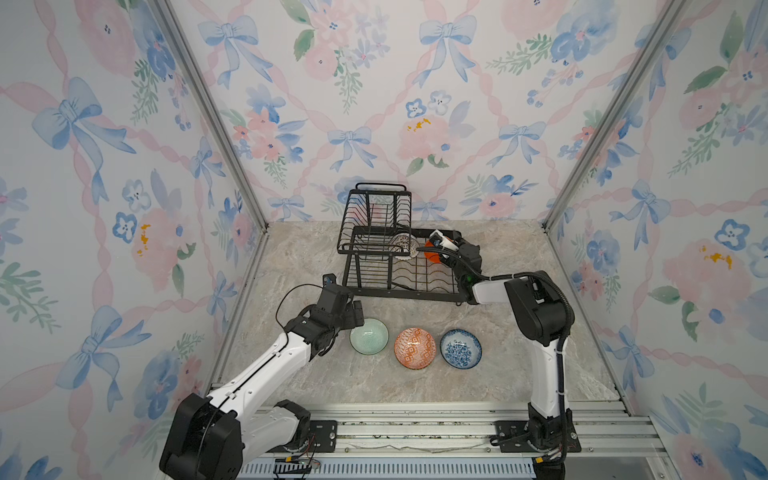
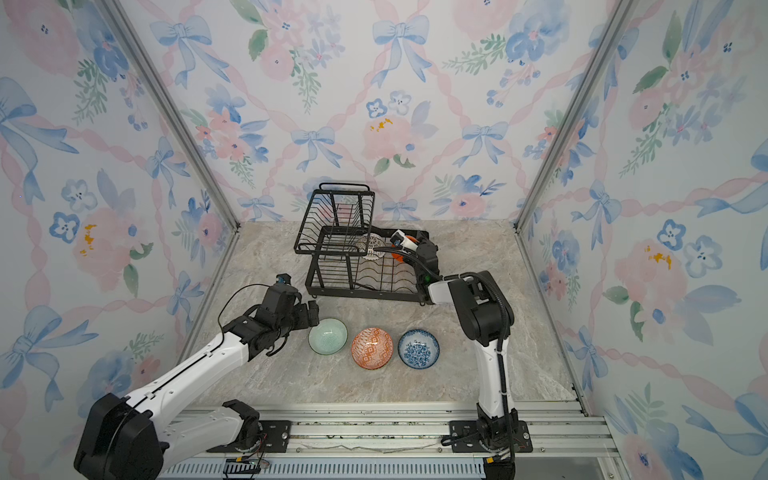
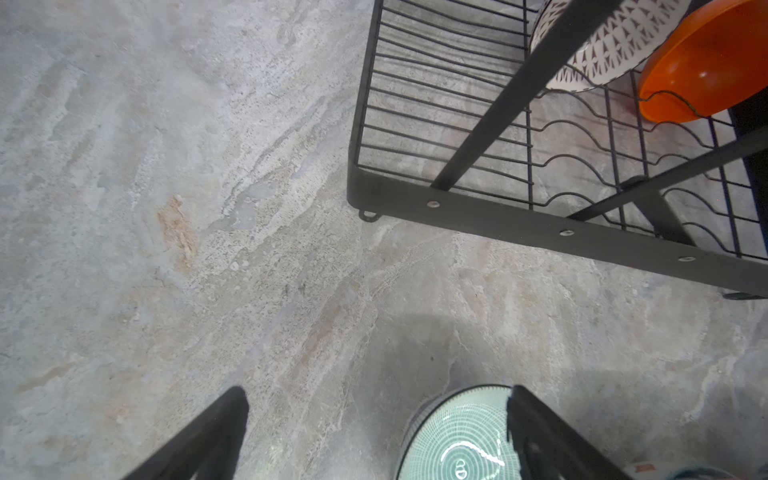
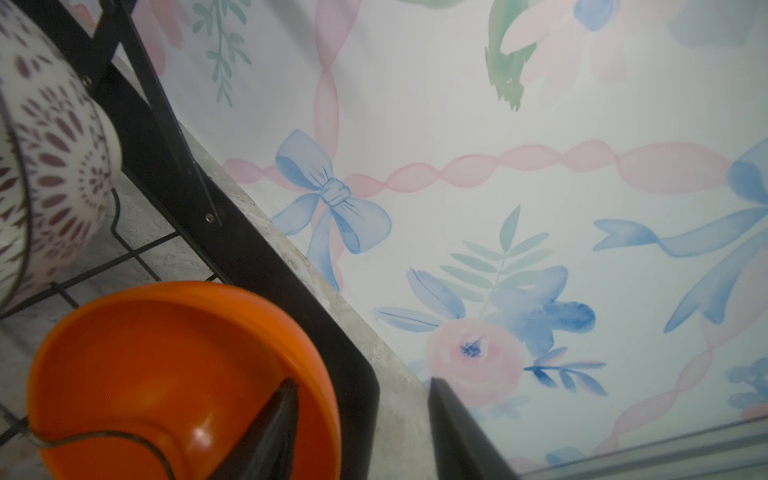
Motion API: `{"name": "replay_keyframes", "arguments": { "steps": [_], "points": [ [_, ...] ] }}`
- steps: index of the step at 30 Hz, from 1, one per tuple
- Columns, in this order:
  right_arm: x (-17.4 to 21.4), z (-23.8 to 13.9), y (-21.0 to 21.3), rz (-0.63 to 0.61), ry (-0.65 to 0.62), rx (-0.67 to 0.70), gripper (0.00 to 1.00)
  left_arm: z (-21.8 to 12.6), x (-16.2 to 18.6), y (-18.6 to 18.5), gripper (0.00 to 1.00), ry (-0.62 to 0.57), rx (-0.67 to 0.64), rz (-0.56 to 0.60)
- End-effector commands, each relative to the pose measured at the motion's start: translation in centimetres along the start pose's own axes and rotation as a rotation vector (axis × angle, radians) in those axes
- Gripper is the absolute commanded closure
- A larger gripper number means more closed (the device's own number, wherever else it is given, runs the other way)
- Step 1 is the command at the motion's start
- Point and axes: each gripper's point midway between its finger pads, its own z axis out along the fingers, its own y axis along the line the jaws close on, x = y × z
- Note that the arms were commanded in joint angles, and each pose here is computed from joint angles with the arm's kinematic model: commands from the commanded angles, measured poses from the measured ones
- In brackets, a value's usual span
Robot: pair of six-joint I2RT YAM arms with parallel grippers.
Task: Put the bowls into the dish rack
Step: 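Lower the orange bowl into the rack slots with the right gripper, then open the right gripper and pull it back from the orange bowl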
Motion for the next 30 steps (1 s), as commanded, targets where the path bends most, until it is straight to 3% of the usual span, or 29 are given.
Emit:
{"name": "replay_keyframes", "arguments": {
  "steps": [1,4,6,21,30],
  "points": [
    [-1.2,-0.6,-1.8,0.025,-0.031,0.025,0.28,-0.2,0.2,0.4,0.02,-0.006,0.001,-0.018],
    [-1.3,-0.7,-2.0,0.034,-0.034,0.028,0.08,-0.3,0.1,0.3,0.02,-0.010,0.004,-0.018],
    [-1.3,-0.9,-2.1,0.038,-0.036,0.030,0.01,-0.3,0.1,0.3,0.02,-0.009,0.004,-0.018],
    [-2.6,-2.0,-3.7,0.068,-0.044,0.017,0.03,0.1,0.3,0.1,0.02,0.011,0.009,0.000],
    [-3.6,-4.8,-4.5,0.110,-0.037,0.032,0.03,-0.4,0.4,-0.1,0.02,0.003,0.033,0.002]
  ]
}}
